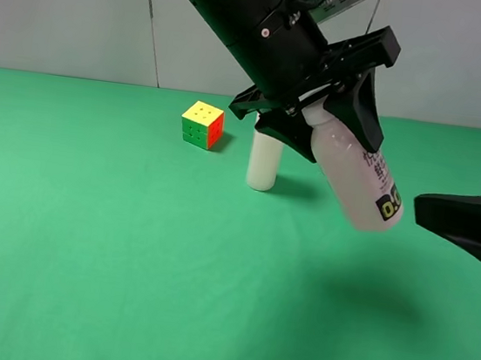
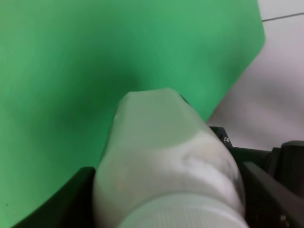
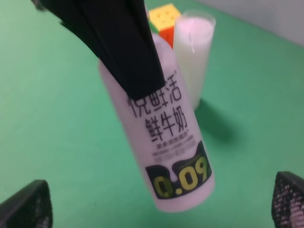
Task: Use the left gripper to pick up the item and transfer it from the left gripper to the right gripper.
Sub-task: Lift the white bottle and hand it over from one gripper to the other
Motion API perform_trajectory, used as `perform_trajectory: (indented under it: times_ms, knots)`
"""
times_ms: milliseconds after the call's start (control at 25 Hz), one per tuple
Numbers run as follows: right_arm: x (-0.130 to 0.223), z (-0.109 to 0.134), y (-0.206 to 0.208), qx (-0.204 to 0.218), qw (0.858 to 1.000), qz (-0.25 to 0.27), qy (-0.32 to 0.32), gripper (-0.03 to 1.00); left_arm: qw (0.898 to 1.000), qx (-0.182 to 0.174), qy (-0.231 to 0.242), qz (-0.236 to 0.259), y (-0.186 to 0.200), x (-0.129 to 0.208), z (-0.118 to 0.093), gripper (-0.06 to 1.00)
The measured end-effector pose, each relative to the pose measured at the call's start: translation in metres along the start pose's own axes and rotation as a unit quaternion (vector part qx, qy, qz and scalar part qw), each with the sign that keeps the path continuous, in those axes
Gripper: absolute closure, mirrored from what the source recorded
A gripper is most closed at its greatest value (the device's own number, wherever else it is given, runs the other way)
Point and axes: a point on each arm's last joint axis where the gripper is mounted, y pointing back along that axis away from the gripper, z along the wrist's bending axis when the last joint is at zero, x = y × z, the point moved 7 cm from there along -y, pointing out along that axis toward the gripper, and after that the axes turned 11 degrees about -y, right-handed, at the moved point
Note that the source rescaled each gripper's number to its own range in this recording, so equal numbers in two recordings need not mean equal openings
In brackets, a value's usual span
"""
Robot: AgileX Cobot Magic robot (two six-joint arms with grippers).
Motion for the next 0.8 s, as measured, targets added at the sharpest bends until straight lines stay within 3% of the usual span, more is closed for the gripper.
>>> perform_trajectory:
  times_ms: [160, 800]
  knots:
    - [0.002, -0.005, -0.015, 0.002, 1.000, 0.028, 0.006, -0.03, 1.000, 0.007, 0.000, 0.002, 0.000, 0.001, -0.002, 0.94]
    - [-0.008, -0.012, -0.053, -0.012, 0.999, 0.039, 0.004, -0.03, 1.000, 0.008, -0.001, 0.002, 0.000, 0.001, -0.003, 0.94]
